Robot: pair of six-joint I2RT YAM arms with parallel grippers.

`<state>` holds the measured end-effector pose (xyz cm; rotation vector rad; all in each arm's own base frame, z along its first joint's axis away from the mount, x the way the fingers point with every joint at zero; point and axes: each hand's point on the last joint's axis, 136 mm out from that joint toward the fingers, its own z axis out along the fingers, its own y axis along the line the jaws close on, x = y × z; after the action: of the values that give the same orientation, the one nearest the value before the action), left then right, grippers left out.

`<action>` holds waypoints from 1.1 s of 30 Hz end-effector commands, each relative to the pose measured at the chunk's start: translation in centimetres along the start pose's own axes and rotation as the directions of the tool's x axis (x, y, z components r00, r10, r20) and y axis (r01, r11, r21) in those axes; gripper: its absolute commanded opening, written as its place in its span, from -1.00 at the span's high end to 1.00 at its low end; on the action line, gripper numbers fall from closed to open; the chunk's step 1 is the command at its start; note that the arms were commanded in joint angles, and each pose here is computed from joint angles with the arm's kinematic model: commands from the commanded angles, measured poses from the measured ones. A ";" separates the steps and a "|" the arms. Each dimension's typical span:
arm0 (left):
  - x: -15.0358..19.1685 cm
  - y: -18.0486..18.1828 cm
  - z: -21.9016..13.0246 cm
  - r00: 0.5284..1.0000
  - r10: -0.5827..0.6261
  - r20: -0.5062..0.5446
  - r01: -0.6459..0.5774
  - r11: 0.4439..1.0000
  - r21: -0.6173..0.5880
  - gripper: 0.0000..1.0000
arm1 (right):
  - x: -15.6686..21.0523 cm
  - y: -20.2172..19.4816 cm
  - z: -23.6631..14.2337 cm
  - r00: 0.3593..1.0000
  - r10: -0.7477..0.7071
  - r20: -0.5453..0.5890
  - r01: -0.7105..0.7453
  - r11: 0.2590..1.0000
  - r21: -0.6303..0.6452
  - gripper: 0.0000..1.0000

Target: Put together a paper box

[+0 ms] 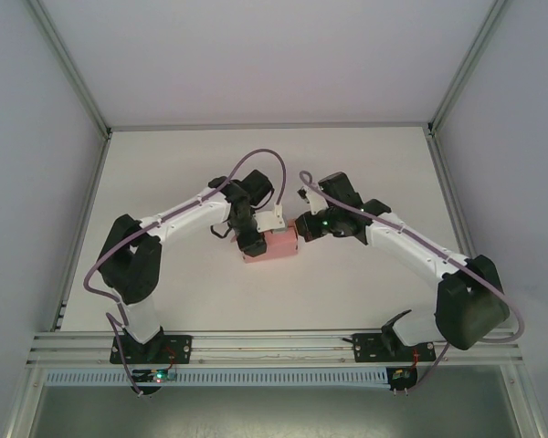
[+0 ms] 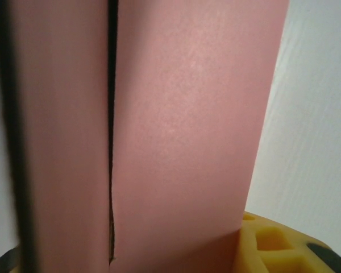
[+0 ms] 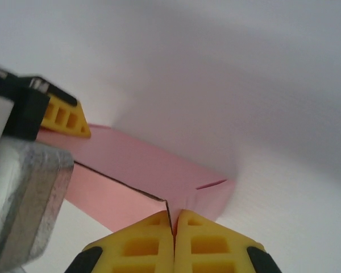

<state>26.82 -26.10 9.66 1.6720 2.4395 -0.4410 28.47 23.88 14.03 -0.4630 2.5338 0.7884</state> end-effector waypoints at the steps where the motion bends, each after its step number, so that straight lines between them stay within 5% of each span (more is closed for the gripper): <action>1: -2.3 1.8 0.3 0.998 -0.030 0.056 0.033 0.998 -0.045 0.35 | -2.6 5.4 -0.6 0.981 0.194 0.022 -0.184 0.955 -0.232 1.00; 12: -2.3 1.5 0.7 0.998 -0.014 0.059 0.016 0.999 -0.028 0.35 | -2.1 5.1 0.6 0.961 0.272 -0.042 -0.274 0.931 -0.242 1.00; 19: -2.3 1.7 0.9 0.998 -0.012 0.065 0.014 1.000 -0.028 0.35 | 2.2 1.1 2.8 0.997 -0.083 -0.010 0.081 0.993 -0.088 1.00; 24: -2.8 1.9 0.9 0.996 -0.039 0.079 0.041 0.999 -0.026 0.33 | 4.4 -1.9 4.2 0.990 -0.134 0.041 0.134 0.991 0.007 1.00; 29: -3.8 2.2 0.0 0.990 -0.073 0.118 0.078 0.996 -0.037 0.16 | 3.4 -2.4 3.4 0.980 -0.155 0.129 0.141 0.984 0.108 1.00; 33: -4.6 2.3 -1.2 0.984 -0.086 0.155 0.095 0.994 -0.048 -0.24 | 1.8 -3.0 2.0 0.979 -0.107 0.175 0.068 0.974 0.215 1.00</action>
<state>28.79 -27.10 10.03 1.5263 2.4866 -0.4469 29.79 24.06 12.16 -0.4754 2.2594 0.6210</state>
